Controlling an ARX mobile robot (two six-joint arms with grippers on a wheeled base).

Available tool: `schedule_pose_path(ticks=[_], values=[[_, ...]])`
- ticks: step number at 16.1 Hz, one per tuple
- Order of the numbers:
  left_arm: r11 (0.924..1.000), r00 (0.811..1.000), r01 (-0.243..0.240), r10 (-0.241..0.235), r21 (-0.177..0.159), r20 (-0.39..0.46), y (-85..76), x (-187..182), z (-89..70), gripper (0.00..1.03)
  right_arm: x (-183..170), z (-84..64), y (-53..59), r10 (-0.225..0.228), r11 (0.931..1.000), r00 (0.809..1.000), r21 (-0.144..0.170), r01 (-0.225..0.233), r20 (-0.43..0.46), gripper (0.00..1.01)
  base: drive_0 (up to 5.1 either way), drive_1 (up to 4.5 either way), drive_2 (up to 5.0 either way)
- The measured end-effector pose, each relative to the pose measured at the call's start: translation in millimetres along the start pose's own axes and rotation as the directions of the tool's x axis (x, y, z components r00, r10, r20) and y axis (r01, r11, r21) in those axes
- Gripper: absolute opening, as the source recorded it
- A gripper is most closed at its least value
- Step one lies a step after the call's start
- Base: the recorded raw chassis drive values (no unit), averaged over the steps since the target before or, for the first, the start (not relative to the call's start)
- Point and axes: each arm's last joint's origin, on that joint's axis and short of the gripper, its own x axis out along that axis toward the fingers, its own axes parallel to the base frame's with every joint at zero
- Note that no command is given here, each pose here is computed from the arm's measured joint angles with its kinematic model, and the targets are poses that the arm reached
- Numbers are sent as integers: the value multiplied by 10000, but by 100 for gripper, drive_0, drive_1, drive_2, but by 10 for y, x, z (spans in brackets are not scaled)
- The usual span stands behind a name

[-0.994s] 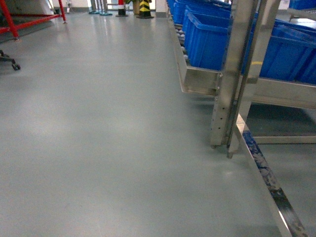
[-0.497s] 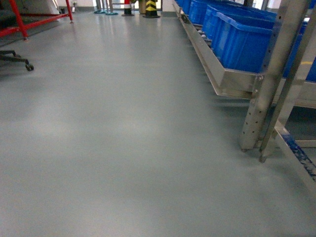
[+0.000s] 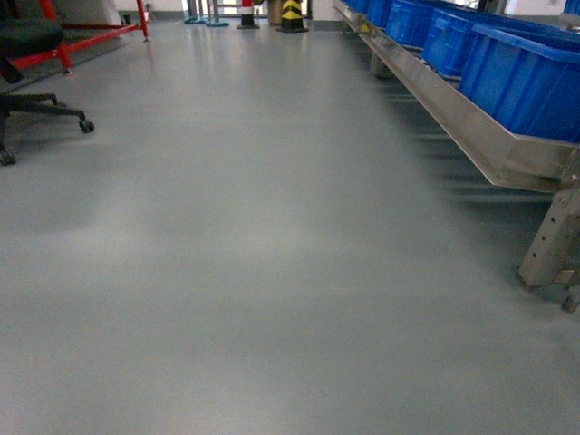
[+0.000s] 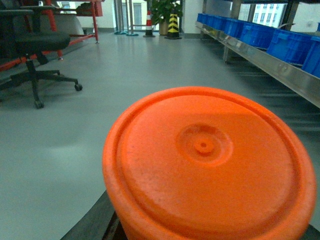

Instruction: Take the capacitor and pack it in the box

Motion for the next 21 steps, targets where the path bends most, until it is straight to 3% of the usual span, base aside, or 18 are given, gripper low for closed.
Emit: schedule_pose_path(ticks=[21], values=[[10000, 10000, 27, -27, 0, -19, -1, 0, -2, 44, 0, -1, 0, 0, 10000, 10000, 0, 0, -11, 98, -501, 244, 244]])
